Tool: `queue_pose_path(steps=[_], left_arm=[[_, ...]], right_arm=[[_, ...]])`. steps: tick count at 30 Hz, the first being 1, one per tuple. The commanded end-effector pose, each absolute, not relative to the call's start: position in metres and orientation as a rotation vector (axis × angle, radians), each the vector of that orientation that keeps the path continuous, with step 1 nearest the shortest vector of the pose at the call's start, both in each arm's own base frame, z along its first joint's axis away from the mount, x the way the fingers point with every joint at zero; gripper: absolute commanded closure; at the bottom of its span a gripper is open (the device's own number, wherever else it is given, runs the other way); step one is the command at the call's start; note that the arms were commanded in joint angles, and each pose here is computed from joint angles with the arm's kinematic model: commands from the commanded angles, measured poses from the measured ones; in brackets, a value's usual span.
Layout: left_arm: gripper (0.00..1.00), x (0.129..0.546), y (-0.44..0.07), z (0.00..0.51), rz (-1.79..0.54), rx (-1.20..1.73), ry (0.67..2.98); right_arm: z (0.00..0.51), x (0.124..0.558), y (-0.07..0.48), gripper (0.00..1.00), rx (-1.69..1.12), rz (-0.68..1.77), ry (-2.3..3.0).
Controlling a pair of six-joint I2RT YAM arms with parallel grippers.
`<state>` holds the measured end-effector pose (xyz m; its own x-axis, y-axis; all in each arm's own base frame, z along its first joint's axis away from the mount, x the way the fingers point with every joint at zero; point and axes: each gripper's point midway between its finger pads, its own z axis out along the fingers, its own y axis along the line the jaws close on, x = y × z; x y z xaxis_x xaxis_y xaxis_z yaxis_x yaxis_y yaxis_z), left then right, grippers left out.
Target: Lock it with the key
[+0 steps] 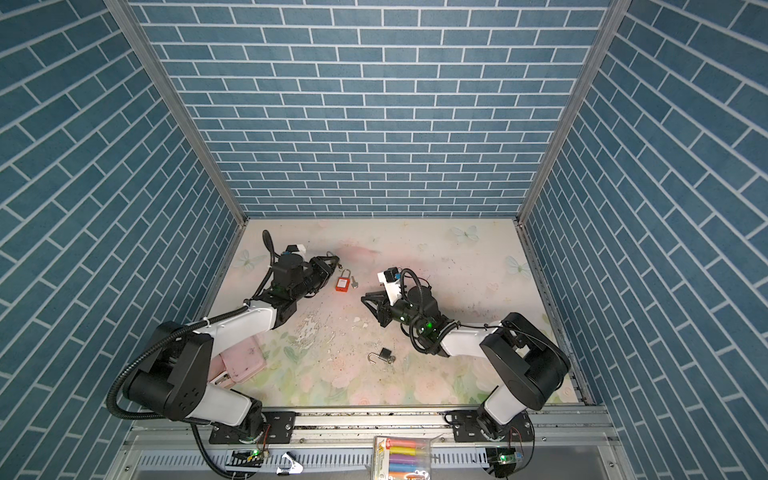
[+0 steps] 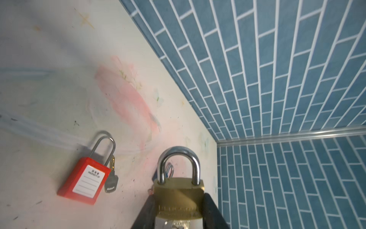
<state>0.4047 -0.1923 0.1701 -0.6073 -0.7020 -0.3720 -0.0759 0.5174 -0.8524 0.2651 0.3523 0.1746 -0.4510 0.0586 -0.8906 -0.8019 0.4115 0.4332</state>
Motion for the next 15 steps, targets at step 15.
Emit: queue_pose_path(steps=[15], left_arm=[[1.00, 0.383, -0.241, 0.167, -0.723, -0.092, 2.360]], right_arm=[[0.193, 0.275, 0.359, 0.68, -0.738, 1.410, 1.936]])
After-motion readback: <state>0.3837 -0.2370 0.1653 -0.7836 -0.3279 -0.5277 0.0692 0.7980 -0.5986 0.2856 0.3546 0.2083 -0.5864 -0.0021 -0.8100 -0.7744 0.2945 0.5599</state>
